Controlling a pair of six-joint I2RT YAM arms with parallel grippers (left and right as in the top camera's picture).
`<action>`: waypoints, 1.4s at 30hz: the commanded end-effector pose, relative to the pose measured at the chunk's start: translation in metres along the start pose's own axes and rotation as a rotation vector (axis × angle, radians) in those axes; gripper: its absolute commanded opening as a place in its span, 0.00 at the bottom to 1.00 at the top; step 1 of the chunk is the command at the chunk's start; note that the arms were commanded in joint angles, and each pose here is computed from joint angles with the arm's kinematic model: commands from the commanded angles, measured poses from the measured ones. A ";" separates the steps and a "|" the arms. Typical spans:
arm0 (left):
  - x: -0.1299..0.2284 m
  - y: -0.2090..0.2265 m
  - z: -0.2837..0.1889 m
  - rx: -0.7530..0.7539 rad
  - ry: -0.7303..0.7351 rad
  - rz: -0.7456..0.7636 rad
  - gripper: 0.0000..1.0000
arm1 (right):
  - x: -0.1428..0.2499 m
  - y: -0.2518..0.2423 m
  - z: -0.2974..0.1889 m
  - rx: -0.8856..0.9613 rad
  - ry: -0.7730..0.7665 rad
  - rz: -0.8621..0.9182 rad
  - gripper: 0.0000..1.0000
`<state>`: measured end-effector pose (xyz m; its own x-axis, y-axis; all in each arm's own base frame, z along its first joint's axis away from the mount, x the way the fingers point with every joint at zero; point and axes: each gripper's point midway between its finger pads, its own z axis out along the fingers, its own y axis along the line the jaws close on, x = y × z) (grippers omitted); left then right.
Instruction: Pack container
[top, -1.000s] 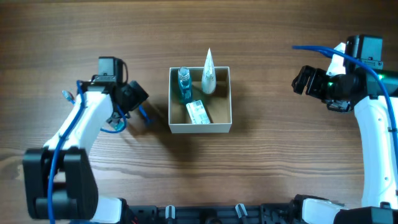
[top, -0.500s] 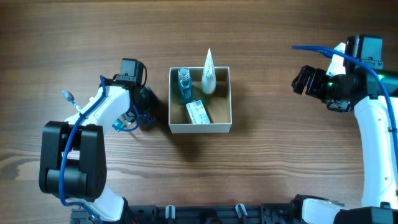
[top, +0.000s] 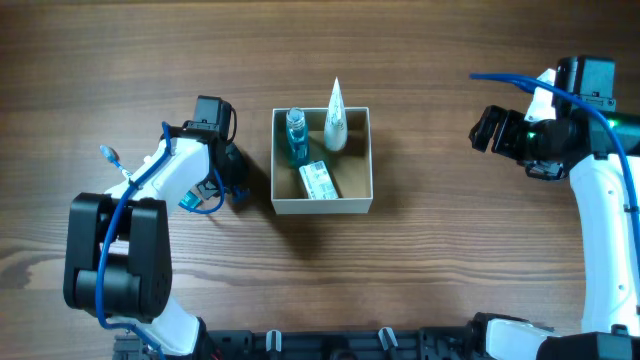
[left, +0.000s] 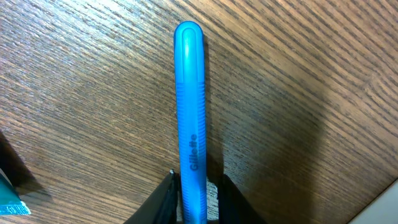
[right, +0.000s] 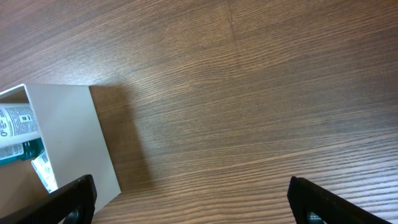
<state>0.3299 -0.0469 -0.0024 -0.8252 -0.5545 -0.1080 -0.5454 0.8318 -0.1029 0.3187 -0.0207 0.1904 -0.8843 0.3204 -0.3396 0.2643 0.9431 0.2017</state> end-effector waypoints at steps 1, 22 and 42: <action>-0.001 0.001 0.003 -0.010 0.003 -0.002 0.15 | 0.000 0.002 0.000 -0.018 0.006 -0.009 1.00; 0.072 -0.108 -0.240 0.476 -0.614 1.287 0.04 | 0.000 0.002 0.000 -0.018 0.004 -0.010 1.00; 0.116 -0.160 -0.124 0.316 -0.454 1.914 0.23 | 0.000 0.002 0.000 -0.014 0.003 -0.010 1.00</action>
<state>0.2960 -0.2442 0.1255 -0.0742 0.8742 -0.4798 0.9331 0.2307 0.2759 0.3186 -0.0207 0.1903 -0.8846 0.3205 -0.3389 0.2644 0.9431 0.2016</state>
